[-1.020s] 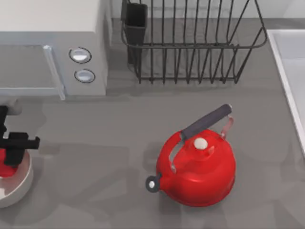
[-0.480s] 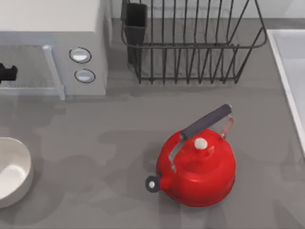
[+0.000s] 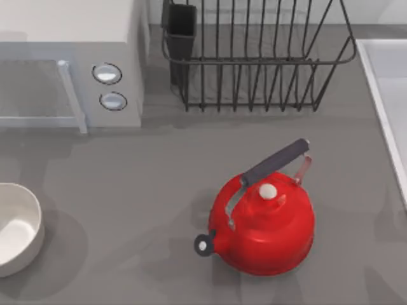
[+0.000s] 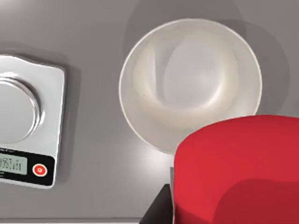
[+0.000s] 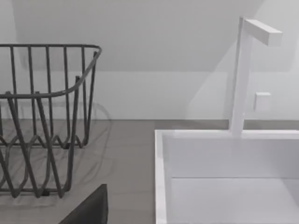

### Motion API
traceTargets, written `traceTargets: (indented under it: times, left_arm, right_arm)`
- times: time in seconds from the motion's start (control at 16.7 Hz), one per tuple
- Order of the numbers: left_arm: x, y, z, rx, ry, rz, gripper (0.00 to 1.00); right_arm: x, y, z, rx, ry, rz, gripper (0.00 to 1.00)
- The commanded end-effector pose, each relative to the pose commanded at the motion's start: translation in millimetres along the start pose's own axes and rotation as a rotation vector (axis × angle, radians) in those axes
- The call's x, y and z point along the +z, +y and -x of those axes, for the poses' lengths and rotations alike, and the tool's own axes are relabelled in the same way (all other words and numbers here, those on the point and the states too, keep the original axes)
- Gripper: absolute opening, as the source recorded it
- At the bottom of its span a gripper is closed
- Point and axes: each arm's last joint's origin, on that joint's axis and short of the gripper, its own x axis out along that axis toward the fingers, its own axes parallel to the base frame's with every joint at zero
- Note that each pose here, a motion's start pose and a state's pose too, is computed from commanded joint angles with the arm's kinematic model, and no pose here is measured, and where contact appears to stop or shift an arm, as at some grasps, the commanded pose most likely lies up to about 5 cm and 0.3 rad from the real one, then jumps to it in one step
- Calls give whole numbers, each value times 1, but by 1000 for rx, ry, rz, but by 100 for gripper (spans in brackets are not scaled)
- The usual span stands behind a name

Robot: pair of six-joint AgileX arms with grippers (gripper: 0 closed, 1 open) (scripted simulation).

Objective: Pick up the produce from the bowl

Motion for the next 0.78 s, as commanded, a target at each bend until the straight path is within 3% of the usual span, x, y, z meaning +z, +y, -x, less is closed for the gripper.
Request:
traceTargets:
  times: [0.48, 0.78]
  left_arm:
    - [9, -9, -9, -3, 12, 3, 0]
    - [37, -89, -58, -18, 42, 17, 0]
  right_arm:
    - [0, 0, 0, 0, 0, 0, 100]
    - [0, 0, 0, 0, 0, 0, 100]
